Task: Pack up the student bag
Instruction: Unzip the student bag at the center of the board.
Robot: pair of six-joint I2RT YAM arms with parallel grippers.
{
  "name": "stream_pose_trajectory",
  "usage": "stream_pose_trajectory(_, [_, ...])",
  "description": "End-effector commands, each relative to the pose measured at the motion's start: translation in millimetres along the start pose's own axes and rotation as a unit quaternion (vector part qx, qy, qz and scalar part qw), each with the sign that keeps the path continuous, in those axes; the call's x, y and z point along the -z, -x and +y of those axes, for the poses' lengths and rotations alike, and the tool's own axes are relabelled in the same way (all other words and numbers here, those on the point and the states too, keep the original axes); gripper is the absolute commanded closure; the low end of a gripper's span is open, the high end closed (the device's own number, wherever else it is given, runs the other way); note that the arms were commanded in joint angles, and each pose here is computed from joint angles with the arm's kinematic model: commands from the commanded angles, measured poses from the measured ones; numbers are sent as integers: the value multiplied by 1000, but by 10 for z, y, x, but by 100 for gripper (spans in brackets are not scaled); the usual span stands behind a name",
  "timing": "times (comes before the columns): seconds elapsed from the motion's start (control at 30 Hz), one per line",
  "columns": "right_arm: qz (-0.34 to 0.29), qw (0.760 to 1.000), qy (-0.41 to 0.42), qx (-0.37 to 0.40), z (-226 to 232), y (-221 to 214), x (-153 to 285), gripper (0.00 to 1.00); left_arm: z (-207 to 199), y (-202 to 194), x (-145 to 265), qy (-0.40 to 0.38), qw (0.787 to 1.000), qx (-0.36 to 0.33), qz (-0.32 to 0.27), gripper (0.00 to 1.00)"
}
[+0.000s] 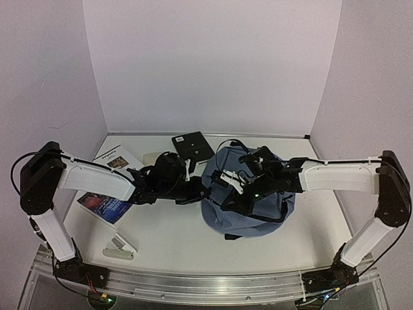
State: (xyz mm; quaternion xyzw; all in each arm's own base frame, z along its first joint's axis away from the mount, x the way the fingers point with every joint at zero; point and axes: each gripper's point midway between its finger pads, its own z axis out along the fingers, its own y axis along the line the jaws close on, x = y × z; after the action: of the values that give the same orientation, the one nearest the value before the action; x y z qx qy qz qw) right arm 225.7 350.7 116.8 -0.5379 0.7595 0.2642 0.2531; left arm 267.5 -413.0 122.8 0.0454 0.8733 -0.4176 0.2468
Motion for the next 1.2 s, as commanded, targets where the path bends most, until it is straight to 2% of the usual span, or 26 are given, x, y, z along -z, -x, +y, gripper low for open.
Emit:
stream_pose_trajectory(0.0, [28,998,43,44,250,-211,169,100,208,296,-100,45,999,5,-27,100])
stream_pose_trajectory(0.33, [70,992,84,63,465,-582,262,100,498,601,-312,71,997,5,-28,100])
stream_pose_trajectory(0.6, [86,988,110,60,594,-732,263,100,529,942,-485,63,997,-18,-33,100])
stream_pose_trajectory(1.0, [124,979,141,75,788,-1043,255,100,705,1233,-748,56,998,-22,-27,100])
stream_pose_trajectory(1.17, [131,976,151,84,847,-1038,199,100,672,1419,-823,38,998,-29,-34,100])
